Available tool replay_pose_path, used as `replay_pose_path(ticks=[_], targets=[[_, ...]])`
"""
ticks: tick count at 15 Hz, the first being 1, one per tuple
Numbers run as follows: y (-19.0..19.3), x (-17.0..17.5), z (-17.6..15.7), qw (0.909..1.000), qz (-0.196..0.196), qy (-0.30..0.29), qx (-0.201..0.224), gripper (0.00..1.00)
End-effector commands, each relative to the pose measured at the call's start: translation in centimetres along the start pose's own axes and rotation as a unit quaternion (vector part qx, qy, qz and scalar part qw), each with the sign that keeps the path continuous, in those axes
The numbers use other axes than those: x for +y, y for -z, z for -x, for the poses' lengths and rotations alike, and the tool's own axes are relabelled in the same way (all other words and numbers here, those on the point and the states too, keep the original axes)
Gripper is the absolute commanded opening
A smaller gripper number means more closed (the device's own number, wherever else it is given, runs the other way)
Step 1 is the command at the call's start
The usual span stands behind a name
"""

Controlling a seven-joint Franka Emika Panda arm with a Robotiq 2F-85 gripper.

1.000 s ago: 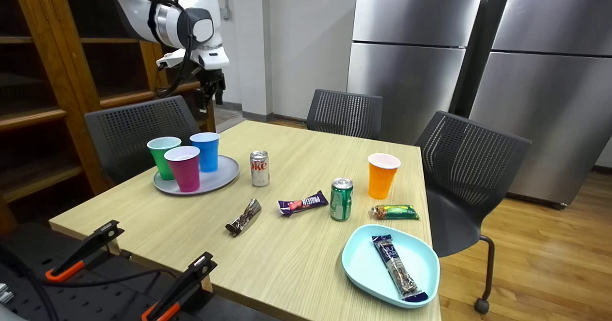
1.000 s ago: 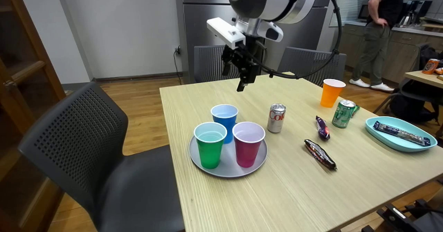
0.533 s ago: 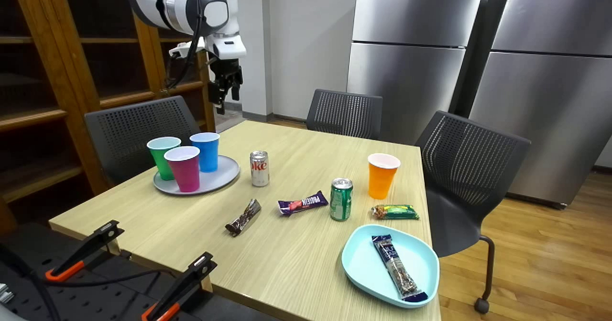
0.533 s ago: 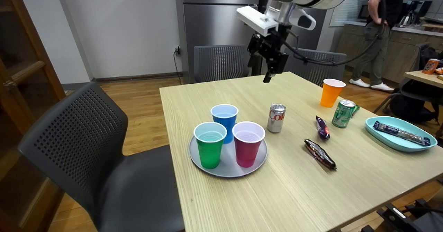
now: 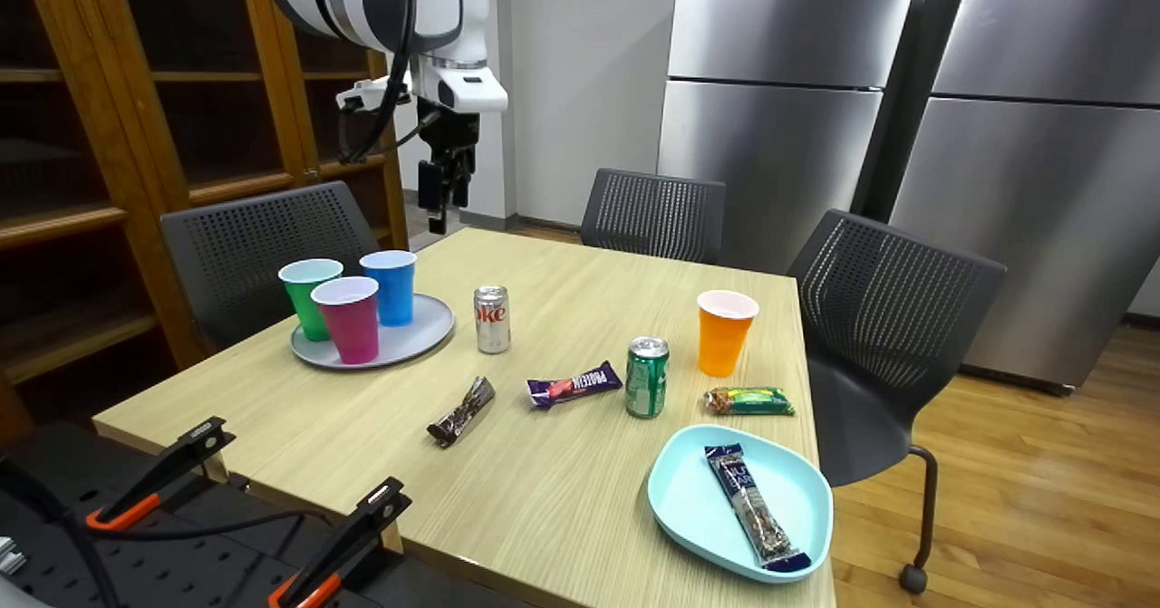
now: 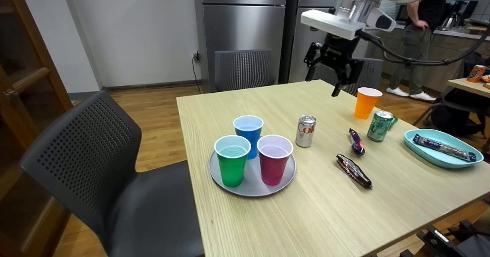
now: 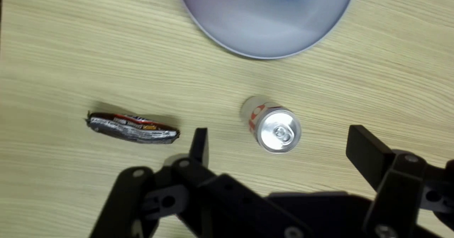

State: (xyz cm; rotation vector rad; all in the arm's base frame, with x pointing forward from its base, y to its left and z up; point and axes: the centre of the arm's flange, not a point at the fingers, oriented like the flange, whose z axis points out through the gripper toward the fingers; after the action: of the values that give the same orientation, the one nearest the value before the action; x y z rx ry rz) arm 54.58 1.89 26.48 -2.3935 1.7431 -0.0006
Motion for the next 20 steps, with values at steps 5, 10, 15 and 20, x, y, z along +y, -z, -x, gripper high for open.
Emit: replay_pose_path(ticks=[5, 10, 15, 20], targets=[[-0.8, 7.4, -4.5, 0.9782, 0.099, 0.183, 0.005, 1.00], [-2.9, 9.6, -5.7, 0.9419, 0.149, 0.300, 0.023, 1.00], [-6.9, 10.2, -4.7, 0.8895, 0.203, 0.408, 0.034, 1.00], [-12.0, 9.9, -3.3, 0.8498, 0.248, 0.464, 0.034, 1.00]])
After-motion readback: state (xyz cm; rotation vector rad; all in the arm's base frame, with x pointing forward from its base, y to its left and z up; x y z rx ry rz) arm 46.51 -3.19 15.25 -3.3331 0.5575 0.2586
